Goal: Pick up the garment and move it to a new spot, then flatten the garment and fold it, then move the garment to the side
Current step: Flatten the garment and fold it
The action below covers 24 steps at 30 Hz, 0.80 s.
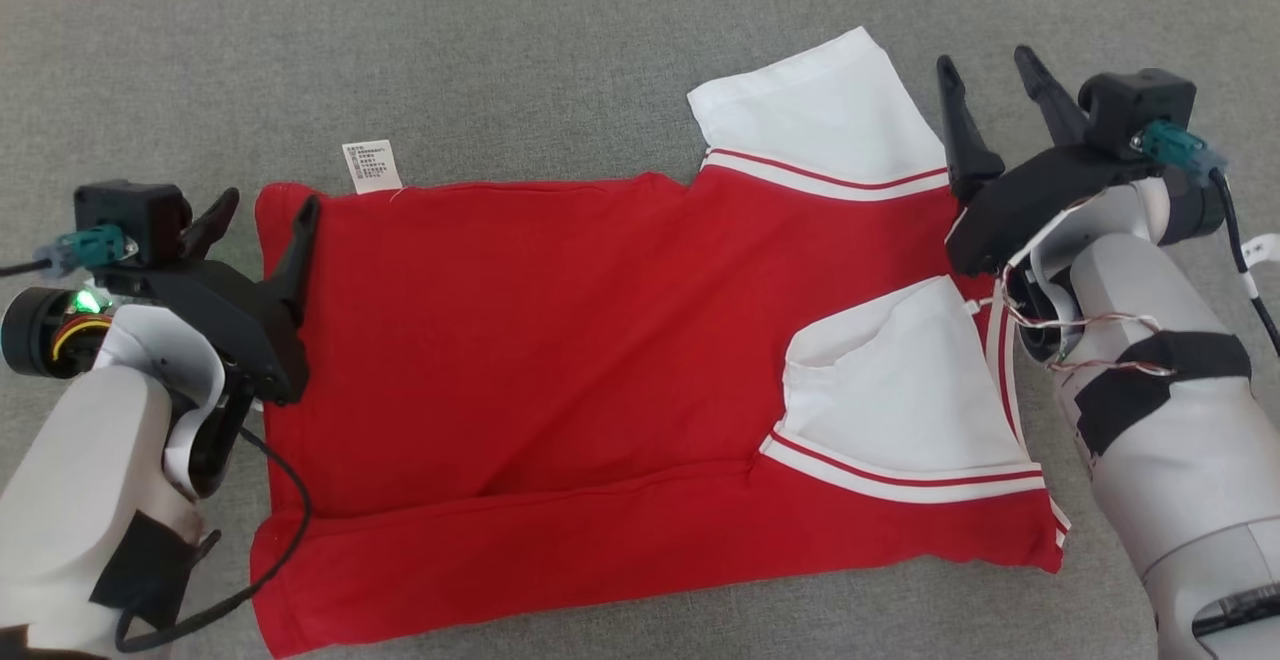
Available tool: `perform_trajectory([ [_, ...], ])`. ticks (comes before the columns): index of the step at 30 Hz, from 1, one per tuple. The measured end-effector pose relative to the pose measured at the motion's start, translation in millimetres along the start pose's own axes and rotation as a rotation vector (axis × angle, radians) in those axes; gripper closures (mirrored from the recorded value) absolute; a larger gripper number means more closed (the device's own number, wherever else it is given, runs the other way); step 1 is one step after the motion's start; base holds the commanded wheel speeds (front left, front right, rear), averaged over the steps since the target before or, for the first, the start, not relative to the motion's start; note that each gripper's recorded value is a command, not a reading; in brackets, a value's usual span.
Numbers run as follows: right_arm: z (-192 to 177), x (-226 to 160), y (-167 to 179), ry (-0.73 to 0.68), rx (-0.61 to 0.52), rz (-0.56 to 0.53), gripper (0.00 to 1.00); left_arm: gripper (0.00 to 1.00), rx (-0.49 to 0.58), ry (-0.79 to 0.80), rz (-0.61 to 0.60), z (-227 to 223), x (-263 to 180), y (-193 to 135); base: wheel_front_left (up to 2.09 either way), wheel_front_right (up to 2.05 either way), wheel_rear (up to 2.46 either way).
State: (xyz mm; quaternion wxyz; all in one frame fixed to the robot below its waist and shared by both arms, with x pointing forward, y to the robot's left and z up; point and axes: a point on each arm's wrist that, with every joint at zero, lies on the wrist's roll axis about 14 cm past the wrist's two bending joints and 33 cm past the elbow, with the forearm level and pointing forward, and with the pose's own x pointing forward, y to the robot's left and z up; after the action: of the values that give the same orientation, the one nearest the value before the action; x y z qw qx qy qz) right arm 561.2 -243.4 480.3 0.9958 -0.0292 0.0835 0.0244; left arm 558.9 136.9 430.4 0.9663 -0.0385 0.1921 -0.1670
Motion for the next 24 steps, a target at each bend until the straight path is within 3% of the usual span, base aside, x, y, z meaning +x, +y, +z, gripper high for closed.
perform_trajectory([
  [14,-24,21,5,0.089,-0.044,0.022,0.0,0.0,-0.034,0.095,0.01,-23,22,10,0.0,0.0,0.0],
  [15,-24,22,5,0.091,-0.048,0.023,0.0,0.26,-0.035,0.1,0.011,-24,24,10,0.0,0.0,0.0],
  [16,-24,24,5,0.093,-0.051,0.024,0.0,0.7,-0.04,0.104,0.01,-25,24,10,0.0,0.0,0.0],
  [17,-25,25,5,0.097,-0.056,0.025,0.0,1.0,-0.043,0.102,0.01,-25,25,10,0.0,0.0,0.0],
  [24,-28,40,4,0.142,-0.078,0.026,0.0,1.0,-0.062,0.036,0.008,-15,28,12,0.0,0.0,0.0],
])
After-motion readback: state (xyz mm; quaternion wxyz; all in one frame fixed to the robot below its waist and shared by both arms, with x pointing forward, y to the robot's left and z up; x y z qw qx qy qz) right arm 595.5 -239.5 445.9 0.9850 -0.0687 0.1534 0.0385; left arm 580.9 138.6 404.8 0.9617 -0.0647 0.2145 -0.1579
